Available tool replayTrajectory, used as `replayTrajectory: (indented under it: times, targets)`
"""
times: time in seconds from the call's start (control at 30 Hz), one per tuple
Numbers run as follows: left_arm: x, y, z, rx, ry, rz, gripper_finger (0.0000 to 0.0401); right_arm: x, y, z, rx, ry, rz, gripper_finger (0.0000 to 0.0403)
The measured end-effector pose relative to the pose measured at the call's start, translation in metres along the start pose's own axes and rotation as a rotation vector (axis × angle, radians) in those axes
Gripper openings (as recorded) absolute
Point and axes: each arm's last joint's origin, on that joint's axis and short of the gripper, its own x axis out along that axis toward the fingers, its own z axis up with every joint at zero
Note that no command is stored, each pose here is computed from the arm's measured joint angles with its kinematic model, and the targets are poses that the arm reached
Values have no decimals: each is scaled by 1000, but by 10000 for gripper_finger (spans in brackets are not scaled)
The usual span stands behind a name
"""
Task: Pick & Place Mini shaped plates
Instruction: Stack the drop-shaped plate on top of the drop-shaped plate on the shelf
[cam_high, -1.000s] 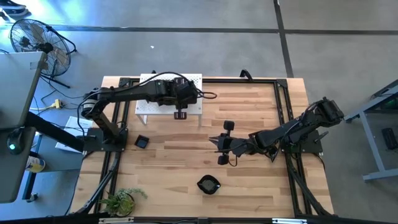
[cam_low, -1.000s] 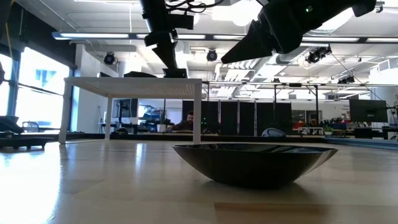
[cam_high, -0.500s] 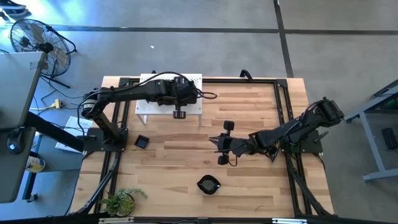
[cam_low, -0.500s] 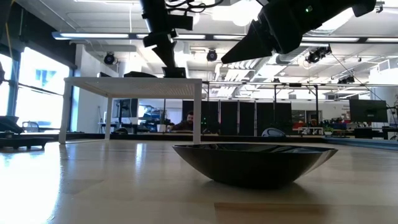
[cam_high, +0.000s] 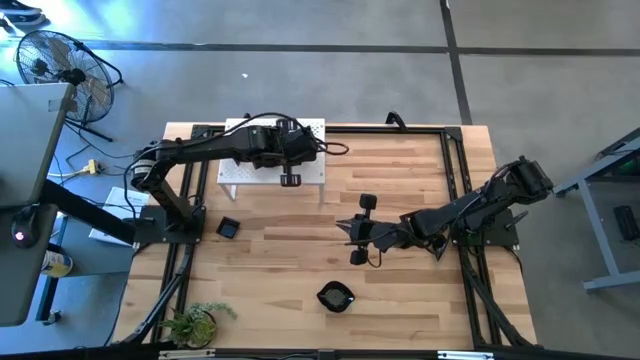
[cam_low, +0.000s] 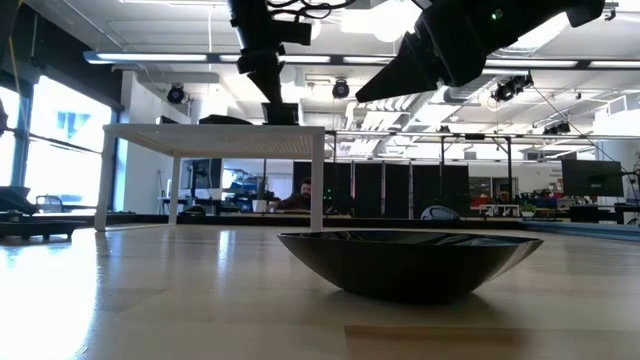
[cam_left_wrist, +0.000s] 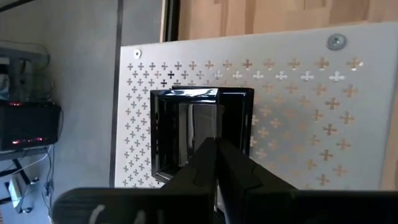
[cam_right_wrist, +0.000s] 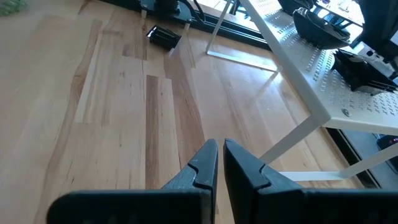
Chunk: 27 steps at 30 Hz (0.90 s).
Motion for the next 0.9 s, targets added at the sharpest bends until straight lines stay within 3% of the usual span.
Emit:
replayTrajectory:
  times: [0.2, 0.67, 0.9]
  targets:
    - [11, -1, 1, -35, 27, -2, 9, 0, 0, 0, 0, 0, 0, 16]
    - [10, 1, -2, -43, 37, -31, 101, 0, 0, 0, 0, 0, 0, 16]
    - [7, -5, -2, -47, 39, -84, 75, 0, 0, 0, 0, 0, 2, 16]
